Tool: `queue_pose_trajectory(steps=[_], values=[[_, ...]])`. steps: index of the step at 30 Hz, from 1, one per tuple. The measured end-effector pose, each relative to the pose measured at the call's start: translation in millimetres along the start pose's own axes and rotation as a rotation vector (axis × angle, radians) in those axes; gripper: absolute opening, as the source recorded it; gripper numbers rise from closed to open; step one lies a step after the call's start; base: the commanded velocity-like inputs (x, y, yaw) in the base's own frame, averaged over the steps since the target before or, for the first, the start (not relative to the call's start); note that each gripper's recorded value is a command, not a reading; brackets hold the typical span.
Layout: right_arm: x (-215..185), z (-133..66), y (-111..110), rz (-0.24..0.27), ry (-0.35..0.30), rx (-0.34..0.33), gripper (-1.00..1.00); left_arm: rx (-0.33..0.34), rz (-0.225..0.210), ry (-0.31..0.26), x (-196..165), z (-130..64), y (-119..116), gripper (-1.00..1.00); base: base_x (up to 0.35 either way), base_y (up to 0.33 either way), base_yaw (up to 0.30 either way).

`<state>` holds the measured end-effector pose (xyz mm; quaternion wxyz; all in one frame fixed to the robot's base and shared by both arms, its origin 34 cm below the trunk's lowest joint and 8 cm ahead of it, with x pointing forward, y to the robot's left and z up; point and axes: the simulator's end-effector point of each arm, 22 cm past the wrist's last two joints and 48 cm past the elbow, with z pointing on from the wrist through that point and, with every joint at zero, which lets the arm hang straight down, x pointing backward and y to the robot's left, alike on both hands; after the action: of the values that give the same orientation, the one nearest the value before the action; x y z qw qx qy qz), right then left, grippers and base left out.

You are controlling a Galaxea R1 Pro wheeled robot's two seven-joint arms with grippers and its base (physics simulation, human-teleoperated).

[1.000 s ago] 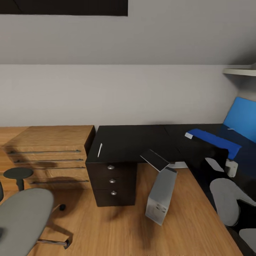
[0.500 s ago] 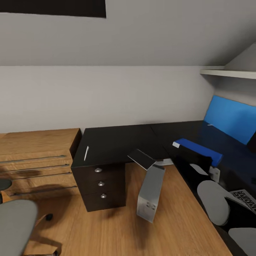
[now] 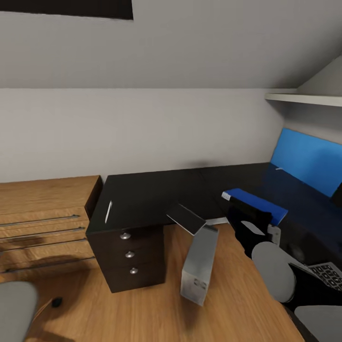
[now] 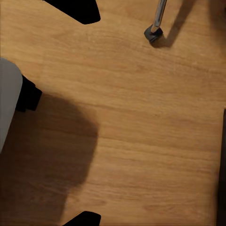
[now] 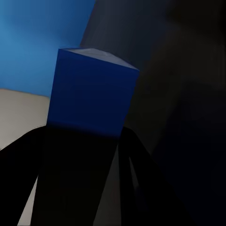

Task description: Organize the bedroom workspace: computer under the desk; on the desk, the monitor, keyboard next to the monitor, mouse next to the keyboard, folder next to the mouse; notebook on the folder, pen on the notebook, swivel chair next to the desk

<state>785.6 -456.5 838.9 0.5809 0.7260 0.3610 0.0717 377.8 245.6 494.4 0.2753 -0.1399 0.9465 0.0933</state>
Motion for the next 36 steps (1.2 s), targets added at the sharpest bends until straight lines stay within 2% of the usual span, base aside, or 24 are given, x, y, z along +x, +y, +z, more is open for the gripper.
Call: queue_pose_trajectory(steps=[7,15,25,36], values=[[-0.1,0.5,3.4,-0.011,0.001,-0.028,-1.0,0.001,0.003,-0.004,-0.8,0.1,-0.2,1.0,0.198,0.0,0.0],[-0.8,1.1,2.0,-0.011,0.0,-0.026,-1.0,-0.001,0.003,-0.006,-1.5,0.3,0.3,1.0,0.011,0.0,-0.017],[0.6,0.1,1.2,-0.01,0.002,-0.024,-1.0,-0.001,0.001,-0.01,-2.4,0.4,0.5,1.0,0.0,0.0,-0.218],[5.5,1.7,-8.8,-0.008,0.006,-0.021,-1.0,-0.003,-0.012,-0.018,-0.7,8.8,-1.4,1.0,0.0,0.0,-0.015]])
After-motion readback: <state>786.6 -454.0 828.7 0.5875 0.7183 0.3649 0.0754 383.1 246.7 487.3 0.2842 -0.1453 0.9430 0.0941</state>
